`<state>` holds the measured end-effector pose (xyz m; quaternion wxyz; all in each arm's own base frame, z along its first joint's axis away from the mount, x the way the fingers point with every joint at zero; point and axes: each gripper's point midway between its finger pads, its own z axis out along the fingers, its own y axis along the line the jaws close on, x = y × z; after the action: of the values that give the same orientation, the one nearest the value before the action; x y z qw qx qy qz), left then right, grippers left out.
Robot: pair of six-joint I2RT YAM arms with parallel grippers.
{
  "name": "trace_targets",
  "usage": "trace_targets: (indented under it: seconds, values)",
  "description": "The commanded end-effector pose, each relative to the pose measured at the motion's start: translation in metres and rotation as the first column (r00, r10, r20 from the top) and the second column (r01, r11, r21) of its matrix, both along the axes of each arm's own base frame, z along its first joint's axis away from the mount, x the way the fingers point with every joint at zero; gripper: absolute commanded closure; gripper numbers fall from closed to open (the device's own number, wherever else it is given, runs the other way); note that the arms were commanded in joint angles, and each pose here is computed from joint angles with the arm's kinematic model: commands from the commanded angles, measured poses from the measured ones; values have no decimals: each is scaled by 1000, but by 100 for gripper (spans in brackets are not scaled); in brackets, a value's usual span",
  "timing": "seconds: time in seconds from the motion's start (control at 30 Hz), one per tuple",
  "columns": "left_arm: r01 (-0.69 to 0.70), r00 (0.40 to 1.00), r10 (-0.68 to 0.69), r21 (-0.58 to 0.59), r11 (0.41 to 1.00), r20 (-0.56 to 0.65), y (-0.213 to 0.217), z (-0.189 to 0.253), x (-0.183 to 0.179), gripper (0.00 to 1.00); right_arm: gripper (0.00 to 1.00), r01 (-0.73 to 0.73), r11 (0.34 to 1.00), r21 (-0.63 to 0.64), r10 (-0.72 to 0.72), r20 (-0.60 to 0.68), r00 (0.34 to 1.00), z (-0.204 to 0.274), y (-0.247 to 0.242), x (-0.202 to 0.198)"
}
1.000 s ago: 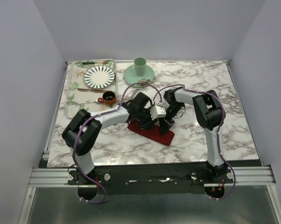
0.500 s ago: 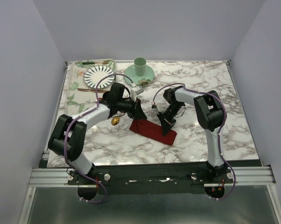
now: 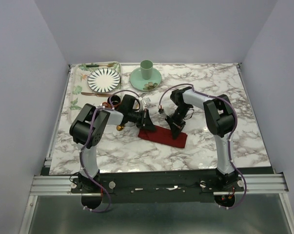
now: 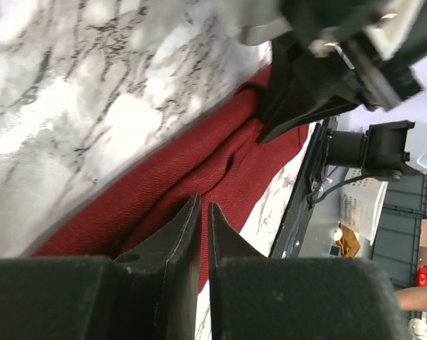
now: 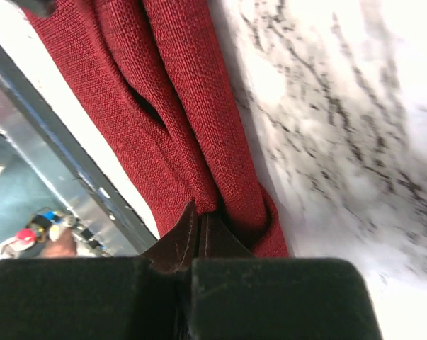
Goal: Fold the napkin into a case and place the utensils inside
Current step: Smooth out the top corner of the smaller-rectangle-folded napkin from the folded napkin.
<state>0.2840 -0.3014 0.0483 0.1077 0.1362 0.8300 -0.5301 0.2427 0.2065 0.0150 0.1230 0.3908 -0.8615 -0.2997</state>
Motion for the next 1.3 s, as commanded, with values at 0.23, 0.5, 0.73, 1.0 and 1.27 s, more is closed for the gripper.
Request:
trace_targets:
  seconds: [0.23, 0.5, 0.73, 1.0, 1.27]
  values:
    - [67, 982, -41, -141, 988, 182, -4, 60, 3, 69, 99, -98, 988, -121, 121, 196, 973, -37, -20, 45]
    - [93, 989, -80, -102, 990, 124, -3, 42, -11, 69, 99, -113, 988, -104, 131, 190, 973, -36, -15, 51]
    - [-24, 1000, 24, -24, 999, 8, -4, 1, 4, 70, 99, -128, 987, -94, 145, 207, 968, -37, -7, 60]
    - [-125, 974, 142, 107, 986, -174, 10, -54, 11, 74, 55, -51, 997, -66, 68, 301, 951, 5, -8, 75]
    - [-121, 971, 146, 138, 983, -189, 15, -62, 8, 76, 9, 137, 963, 233, -206, 302, 931, 96, 0, 78]
